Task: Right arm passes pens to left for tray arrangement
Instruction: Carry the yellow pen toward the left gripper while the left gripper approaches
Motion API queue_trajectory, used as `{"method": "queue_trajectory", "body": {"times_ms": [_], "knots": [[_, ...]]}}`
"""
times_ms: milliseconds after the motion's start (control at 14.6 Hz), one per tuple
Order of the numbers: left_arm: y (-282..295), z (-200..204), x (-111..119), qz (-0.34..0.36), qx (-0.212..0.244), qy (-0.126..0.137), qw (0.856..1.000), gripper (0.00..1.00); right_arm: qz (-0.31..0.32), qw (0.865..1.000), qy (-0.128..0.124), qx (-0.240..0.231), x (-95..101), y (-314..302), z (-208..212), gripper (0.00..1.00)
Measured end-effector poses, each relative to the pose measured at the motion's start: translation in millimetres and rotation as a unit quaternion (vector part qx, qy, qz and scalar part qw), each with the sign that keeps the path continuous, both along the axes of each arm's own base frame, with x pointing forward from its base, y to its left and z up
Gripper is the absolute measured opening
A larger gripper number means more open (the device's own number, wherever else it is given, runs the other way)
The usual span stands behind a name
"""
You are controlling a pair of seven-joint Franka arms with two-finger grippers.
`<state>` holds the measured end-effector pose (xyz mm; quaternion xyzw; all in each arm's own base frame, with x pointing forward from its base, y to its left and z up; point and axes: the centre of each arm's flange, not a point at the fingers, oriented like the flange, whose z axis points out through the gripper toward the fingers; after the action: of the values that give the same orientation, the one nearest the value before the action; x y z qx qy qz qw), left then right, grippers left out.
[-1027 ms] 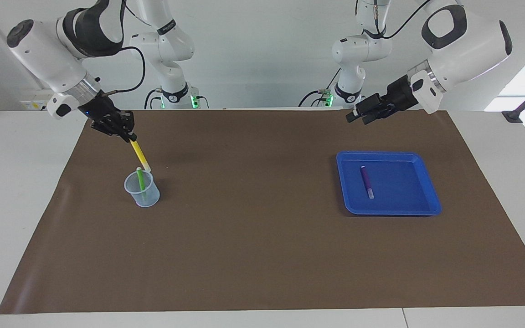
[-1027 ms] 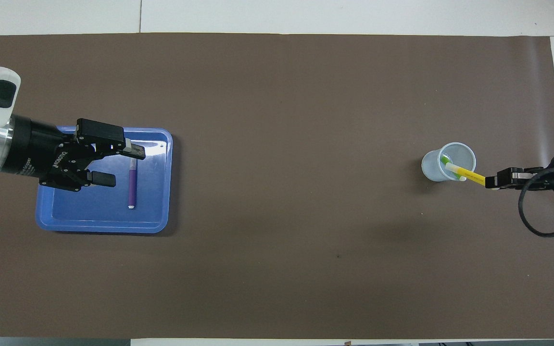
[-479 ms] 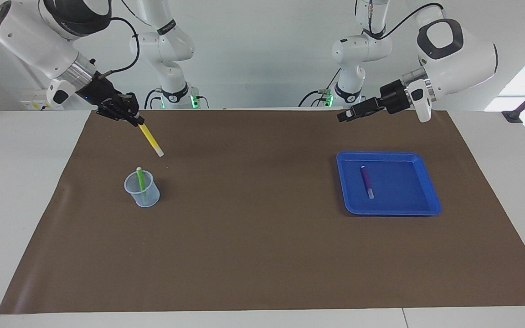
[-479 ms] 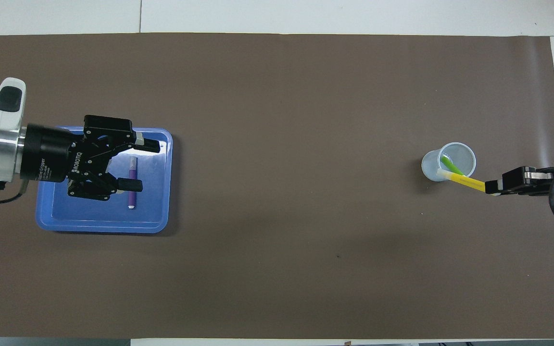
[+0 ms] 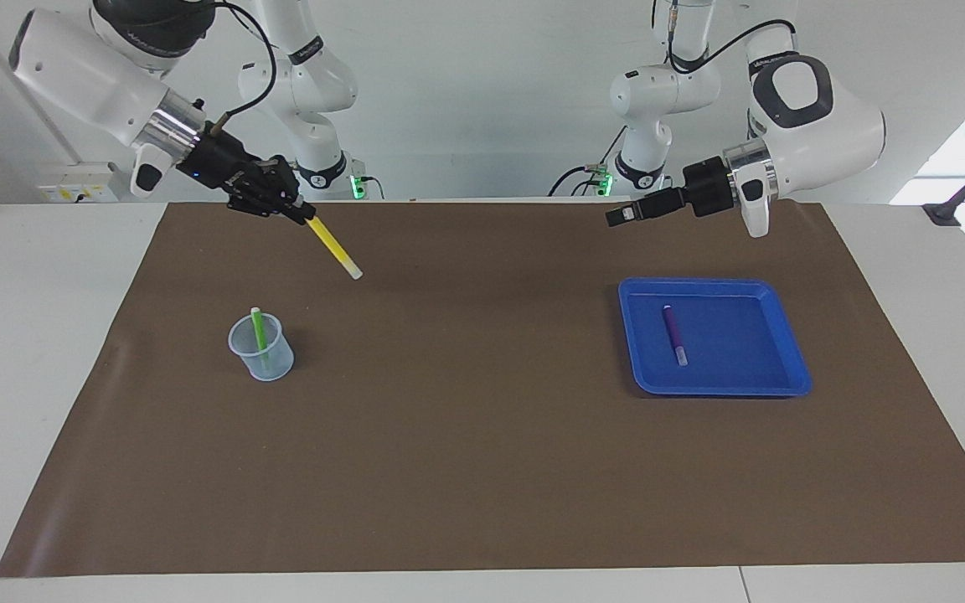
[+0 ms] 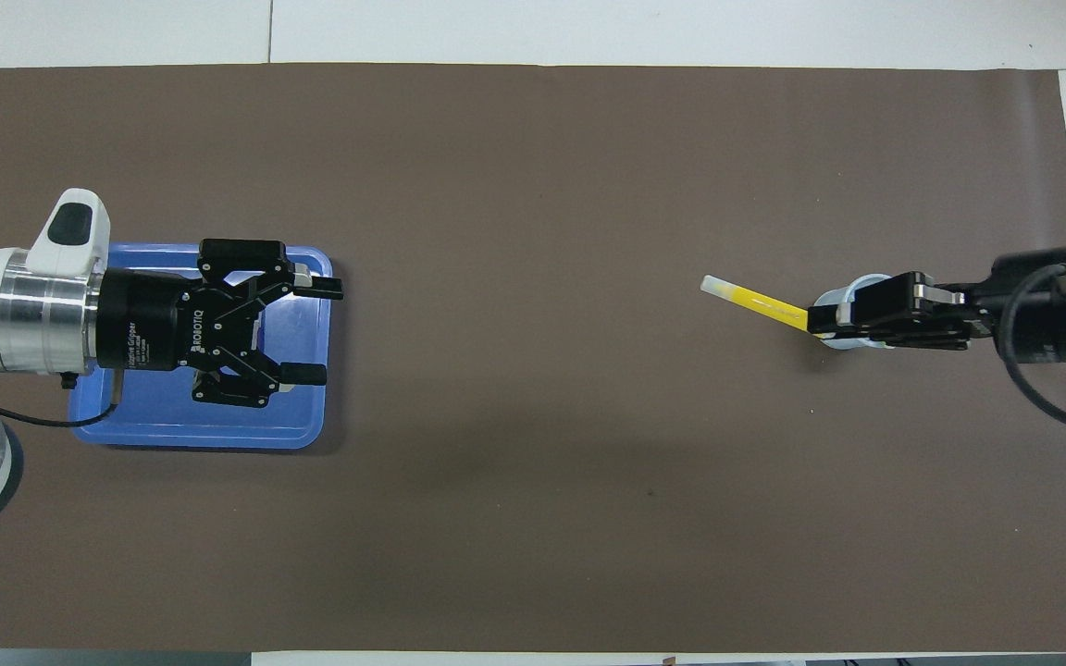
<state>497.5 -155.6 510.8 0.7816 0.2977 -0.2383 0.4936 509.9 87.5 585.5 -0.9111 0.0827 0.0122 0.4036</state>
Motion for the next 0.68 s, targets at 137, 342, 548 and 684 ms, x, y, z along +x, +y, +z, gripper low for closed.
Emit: {"method": "queue_trajectory", "body": {"times_ms": [137, 342, 548, 684], "knots": [[-21.8, -6.9, -4.2, 0.015, -0.023, 0.007, 1.0, 1.0, 0.006, 1.0, -0.002, 0.02, -0.4, 31.6, 1.0, 0.17], [-61.8, -8.1, -15.3, 0.012, -0.037, 0.009, 0.999, 1.0, 0.008, 0.999, 0.001, 0.047, 2.1, 59.0, -3.7, 0.17], [-89.4, -14.8, -24.2, 0.039, -0.054, 0.02, 0.998, 1.0, 0.0, 0.998, -0.003, 0.056, 10.6, 87.7, -18.6, 0.17], [-110.6, -20.4, -32.5, 0.069, -0.067, 0.028, 0.995, 1.0, -0.004, 0.998, -0.002, 0.061, 14.5, 104.2, -29.2, 0.17]]}}
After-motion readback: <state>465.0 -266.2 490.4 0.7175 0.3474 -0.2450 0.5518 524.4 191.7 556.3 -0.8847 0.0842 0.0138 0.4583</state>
